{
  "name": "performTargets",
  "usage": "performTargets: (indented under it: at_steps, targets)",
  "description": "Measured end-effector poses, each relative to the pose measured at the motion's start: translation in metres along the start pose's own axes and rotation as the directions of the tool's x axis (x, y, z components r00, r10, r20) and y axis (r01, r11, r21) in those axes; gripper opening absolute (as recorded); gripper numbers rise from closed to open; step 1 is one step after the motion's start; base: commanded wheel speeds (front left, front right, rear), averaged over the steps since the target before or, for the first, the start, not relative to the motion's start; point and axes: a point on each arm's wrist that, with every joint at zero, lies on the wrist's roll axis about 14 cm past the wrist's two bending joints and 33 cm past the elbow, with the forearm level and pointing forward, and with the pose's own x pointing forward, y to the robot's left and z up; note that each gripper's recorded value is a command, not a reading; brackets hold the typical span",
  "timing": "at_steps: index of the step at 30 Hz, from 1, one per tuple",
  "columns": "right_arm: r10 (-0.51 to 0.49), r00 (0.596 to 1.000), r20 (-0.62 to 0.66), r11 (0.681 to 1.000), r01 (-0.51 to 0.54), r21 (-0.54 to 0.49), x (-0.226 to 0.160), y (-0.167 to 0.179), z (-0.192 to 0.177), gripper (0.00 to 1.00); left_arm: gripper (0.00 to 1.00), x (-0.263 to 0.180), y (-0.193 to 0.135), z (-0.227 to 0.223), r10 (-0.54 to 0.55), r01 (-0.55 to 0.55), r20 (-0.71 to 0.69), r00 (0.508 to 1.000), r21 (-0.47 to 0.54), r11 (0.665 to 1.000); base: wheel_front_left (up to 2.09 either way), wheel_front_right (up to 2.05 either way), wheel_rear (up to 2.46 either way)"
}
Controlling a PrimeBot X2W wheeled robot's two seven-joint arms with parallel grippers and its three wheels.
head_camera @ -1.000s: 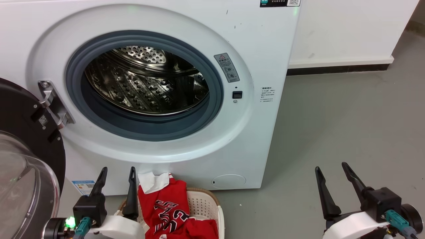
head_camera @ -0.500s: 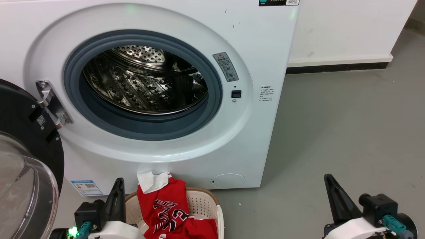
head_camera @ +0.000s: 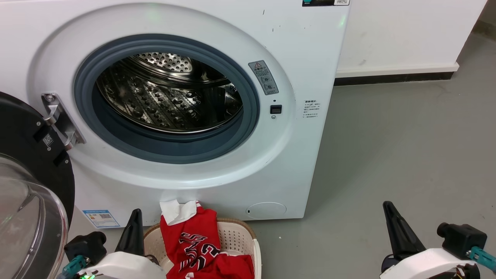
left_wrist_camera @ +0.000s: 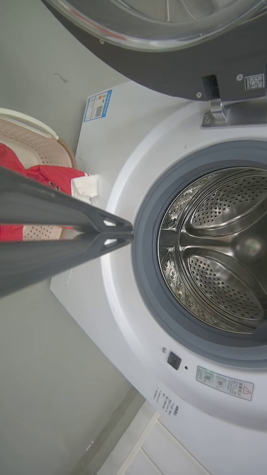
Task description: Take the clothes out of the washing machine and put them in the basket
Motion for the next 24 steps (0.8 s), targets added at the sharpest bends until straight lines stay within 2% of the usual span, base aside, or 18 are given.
performTargets:
  at_steps: [9,24]
  targets:
    - [-0.013,1.000,0.005,0.988,0.012,0.156,0.004,-0.005,0.001,0.00,0.00,0.003,0.002,-0.001,0.008,-0.010,-0.014,1.000,-0.161,0.987,0.00,0.00,0.00]
    - [-0.032,0.999,0.016,0.920,0.023,0.391,0.013,-0.012,0.005,0.00,0.00,0.008,0.006,-0.002,0.008,-0.019,-0.030,1.000,-0.399,0.917,0.00,0.00,0.00]
